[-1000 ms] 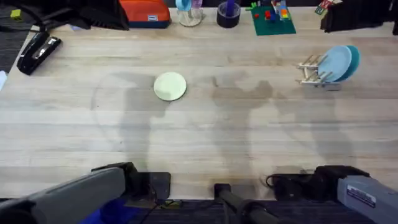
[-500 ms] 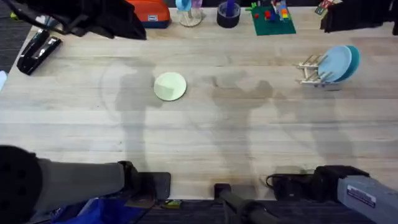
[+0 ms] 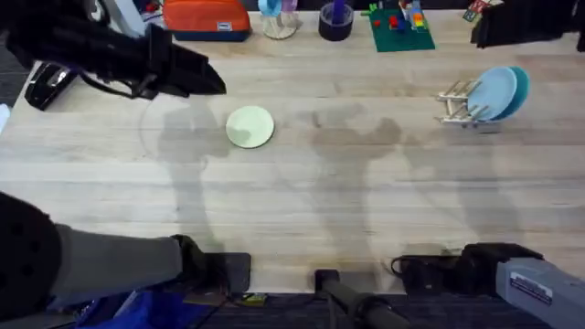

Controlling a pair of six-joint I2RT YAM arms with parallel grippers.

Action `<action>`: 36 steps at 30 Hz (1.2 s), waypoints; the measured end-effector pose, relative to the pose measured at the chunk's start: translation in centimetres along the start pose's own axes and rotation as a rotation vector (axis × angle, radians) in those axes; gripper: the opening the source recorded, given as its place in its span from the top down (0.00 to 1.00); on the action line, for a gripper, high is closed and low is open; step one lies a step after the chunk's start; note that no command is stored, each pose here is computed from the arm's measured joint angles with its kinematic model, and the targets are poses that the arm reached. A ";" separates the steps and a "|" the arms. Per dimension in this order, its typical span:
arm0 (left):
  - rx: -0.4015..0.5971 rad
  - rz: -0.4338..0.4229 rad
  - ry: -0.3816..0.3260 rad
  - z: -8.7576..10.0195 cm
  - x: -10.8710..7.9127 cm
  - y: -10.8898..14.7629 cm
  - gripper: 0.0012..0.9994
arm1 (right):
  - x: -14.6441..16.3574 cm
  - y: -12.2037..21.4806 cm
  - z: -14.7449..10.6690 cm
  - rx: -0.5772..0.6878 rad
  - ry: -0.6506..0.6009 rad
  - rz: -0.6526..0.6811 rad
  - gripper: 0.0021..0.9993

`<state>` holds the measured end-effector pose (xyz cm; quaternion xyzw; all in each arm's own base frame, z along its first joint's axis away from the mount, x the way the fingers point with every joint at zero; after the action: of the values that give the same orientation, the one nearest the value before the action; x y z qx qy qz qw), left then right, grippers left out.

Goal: Pick up the plates from the table one by one and place each into a slot on the dish rack.

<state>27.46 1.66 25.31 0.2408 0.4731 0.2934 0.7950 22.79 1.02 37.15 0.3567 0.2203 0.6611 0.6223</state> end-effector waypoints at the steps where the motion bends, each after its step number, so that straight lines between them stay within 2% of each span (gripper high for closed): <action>1: -0.003 -0.004 0.004 -0.2 0.3 -0.3 0.96 | 0.0 0.0 0.0 0.000 0.000 0.000 0.01; 7: -0.018 -0.040 0.017 -1.1 1.1 -1.5 0.96 | 0.0 0.0 0.0 -0.001 0.000 0.000 0.01; 13: -0.048 -0.059 0.013 -0.9 1.4 -1.6 0.96 | 0.0 0.0 0.0 0.000 0.000 0.000 0.01; 24: 0.016 -0.136 0.129 -1.3 4.5 -4.1 0.96 | 0.0 0.0 0.0 0.000 0.000 0.000 0.00; 36: 0.027 -0.147 0.117 -1.5 5.6 -4.8 0.96 | 0.0 0.0 0.0 0.000 0.000 0.000 0.00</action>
<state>29.45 2.27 18.05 0.1987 0.5392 0.2415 0.7820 22.79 1.02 37.15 0.3566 0.2204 0.6612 0.6222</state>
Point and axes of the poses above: each hand's point on the last joint's axis, 136 mm out from that joint toward the fingers, its own y axis back along the fingers, its own x axis along the line the jaws close on, z = x × y, the point moved 8 cm from there along y, back along the fingers, and after that the axes turned 14 degrees about -y, right-handed, at the moved point
